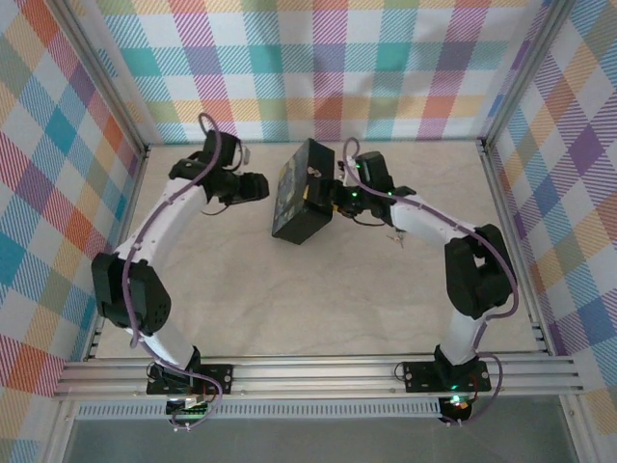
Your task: Unlock a padlock with a key
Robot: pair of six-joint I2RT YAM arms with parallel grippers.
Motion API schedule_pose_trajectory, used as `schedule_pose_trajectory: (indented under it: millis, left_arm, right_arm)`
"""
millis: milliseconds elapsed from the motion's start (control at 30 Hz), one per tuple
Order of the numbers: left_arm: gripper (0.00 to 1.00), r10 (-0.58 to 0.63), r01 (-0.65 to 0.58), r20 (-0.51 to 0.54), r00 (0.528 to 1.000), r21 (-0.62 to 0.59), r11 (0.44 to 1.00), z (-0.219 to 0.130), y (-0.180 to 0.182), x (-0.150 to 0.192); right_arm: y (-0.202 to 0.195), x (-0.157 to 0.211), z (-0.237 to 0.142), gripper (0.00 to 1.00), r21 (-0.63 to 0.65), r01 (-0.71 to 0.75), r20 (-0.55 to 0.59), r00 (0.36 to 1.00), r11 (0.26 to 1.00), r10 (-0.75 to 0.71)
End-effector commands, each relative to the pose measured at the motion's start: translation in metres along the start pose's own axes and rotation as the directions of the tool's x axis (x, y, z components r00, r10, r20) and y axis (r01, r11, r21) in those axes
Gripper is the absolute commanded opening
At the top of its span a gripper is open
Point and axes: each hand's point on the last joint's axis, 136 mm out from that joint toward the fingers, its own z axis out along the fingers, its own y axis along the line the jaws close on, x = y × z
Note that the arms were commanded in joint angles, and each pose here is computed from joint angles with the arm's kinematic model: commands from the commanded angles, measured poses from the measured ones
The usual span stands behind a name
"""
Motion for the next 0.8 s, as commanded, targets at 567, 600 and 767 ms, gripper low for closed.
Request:
schedule_pose_trajectory:
  millis: [567,600,767]
  left_arm:
    - [0.54,-0.094,0.09,-0.014,0.995,-0.183,0.979,0.125,0.014,-0.004]
    - [0.54,-0.094,0.088,-0.02,0.995,-0.188,0.978,0.127,0.016,-0.002]
    - [0.54,-0.089,0.08,-0.033,0.995,-0.211,0.974,0.131,0.023,0.006]
  right_arm:
    - [-0.076,0.042,0.011,0.97,-0.077,-0.247,-0.067,0.968,0.966,0.242]
    - [-0.078,0.043,0.011,0.97,-0.073,-0.255,-0.074,0.965,0.964,0.25]
    - [-0.086,0.044,0.013,0.98,-0.036,-0.285,-0.094,0.955,0.958,0.28]
